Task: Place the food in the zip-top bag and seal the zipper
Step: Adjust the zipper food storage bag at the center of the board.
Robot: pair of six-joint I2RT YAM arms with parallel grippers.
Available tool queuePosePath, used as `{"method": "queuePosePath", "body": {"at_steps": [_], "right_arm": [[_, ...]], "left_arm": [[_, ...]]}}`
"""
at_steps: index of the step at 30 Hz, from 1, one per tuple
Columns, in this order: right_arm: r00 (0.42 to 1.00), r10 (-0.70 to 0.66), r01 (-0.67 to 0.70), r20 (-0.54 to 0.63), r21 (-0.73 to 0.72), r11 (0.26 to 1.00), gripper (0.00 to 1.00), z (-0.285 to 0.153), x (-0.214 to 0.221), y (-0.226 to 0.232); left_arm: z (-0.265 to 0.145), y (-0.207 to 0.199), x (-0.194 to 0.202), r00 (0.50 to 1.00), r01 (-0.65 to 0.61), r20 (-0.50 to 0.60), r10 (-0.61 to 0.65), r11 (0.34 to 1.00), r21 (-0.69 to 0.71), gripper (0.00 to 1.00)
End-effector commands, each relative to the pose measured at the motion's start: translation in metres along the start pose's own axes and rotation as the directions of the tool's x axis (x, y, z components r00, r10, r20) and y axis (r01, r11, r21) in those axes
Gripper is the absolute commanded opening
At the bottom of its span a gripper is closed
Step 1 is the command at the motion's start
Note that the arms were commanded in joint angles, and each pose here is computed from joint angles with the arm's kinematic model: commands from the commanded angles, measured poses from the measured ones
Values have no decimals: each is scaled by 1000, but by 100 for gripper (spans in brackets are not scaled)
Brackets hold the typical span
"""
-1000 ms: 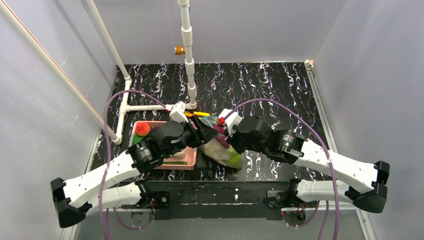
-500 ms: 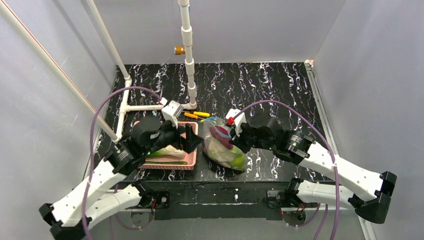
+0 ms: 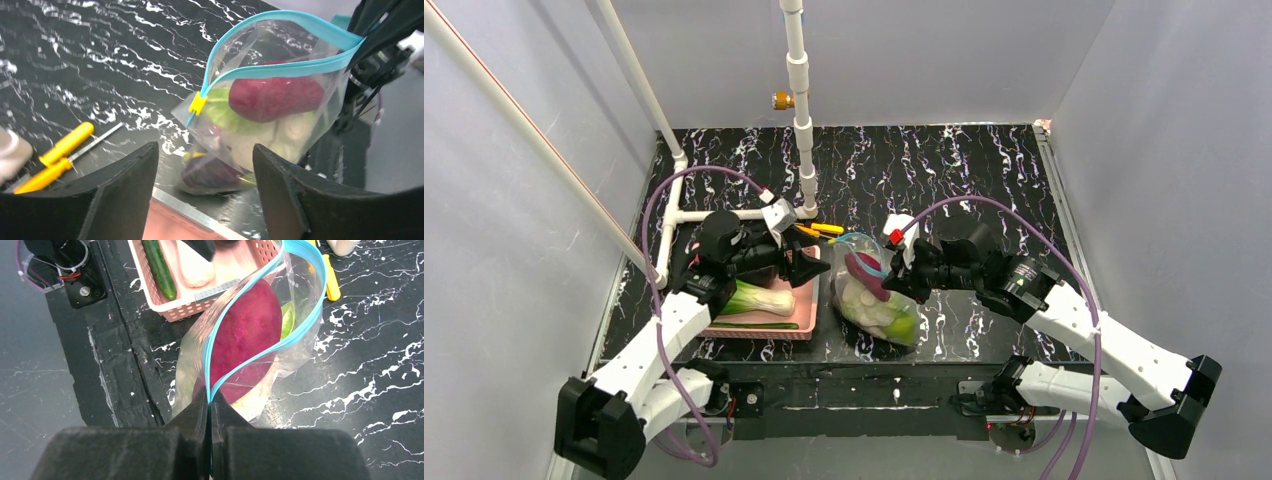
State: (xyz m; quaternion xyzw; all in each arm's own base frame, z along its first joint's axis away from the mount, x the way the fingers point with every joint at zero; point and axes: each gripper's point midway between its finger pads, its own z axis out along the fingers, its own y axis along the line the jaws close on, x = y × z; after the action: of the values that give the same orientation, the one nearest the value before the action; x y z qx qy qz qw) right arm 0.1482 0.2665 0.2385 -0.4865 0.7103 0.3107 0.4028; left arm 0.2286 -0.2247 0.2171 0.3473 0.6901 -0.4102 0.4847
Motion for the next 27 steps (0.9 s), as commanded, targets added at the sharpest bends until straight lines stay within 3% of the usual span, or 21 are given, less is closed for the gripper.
{"method": "queuePosePath", "body": {"at_steps": [1, 4, 10, 20, 26, 27], "right_arm": [[992, -51, 56, 112, -40, 998, 1, -2, -31, 6], [991, -49, 54, 125, -31, 998, 1, -3, -33, 5], [992, -46, 50, 114, -38, 998, 1, -2, -32, 6], [993, -63, 63, 101, 7, 998, 1, -1, -33, -4], [997, -82, 81, 1, 175, 981, 1, -2, -18, -37], [997, -80, 83, -22, 200, 976, 5, -3, -14, -42]], "left_arm": [[14, -3, -17, 969, -243, 74, 235, 961, 132, 58], [22, 7, -12, 960, -277, 78, 270, 953, 119, 51], [25, -5, -17, 954, -285, 153, 258, 940, 190, 45], [21, -20, -13, 961, -275, 117, 251, 916, 293, 0], [-4, -44, -18, 964, -254, 21, 264, 903, 346, 0], [-9, -48, -21, 965, -247, 6, 262, 904, 350, 0]]}}
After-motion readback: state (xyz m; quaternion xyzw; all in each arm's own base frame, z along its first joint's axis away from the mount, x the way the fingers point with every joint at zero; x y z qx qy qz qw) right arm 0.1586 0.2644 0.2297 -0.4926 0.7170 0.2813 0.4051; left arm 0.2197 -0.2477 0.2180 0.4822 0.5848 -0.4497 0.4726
